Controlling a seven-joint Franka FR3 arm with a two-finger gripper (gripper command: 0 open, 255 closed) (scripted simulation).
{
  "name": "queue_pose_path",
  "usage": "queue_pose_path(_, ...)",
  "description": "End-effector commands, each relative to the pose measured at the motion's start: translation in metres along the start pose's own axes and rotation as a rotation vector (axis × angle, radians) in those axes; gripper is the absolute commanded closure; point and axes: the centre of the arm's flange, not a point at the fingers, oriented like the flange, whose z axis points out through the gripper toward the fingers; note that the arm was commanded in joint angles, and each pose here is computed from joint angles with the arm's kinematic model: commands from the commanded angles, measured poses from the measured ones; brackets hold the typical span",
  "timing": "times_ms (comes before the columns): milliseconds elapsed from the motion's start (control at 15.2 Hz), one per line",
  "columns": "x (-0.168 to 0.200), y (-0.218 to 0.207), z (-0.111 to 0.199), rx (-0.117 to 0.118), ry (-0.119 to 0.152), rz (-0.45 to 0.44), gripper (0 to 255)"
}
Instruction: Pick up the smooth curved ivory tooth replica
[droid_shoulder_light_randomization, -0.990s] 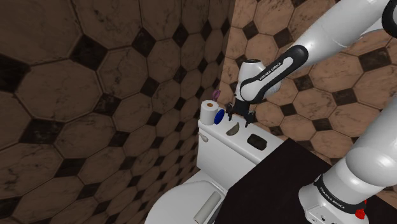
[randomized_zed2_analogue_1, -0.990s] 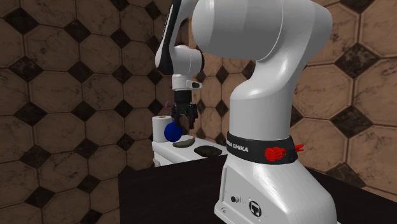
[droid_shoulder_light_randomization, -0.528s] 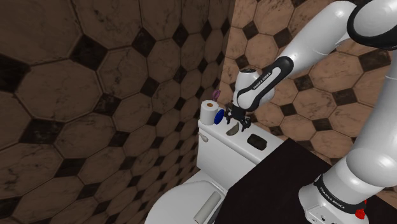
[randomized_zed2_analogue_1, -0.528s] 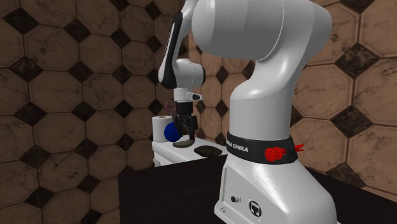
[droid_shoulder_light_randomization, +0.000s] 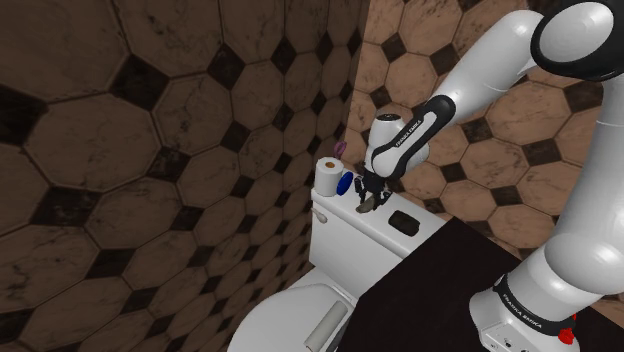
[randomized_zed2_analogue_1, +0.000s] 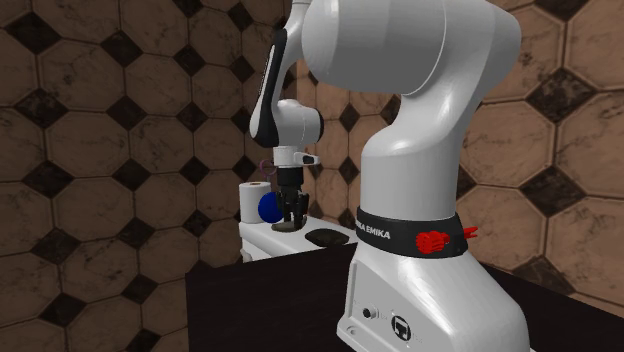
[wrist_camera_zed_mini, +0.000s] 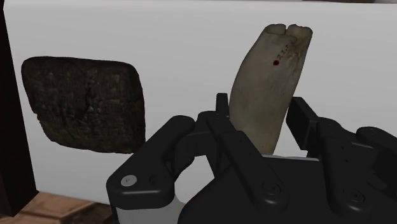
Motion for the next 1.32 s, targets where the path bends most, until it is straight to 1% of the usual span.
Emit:
queue_pose_path(0, 0.000, 0.000, 0.000, 0.000, 0.000, 0.000, 255)
queue_pose_path(330, 0.000, -0.001, 0.000, 0.000, 0.000, 0.000, 255)
queue_pose_path(1254, 0.000, 0.005, -0.074, 0.000, 0.000, 0.000, 255)
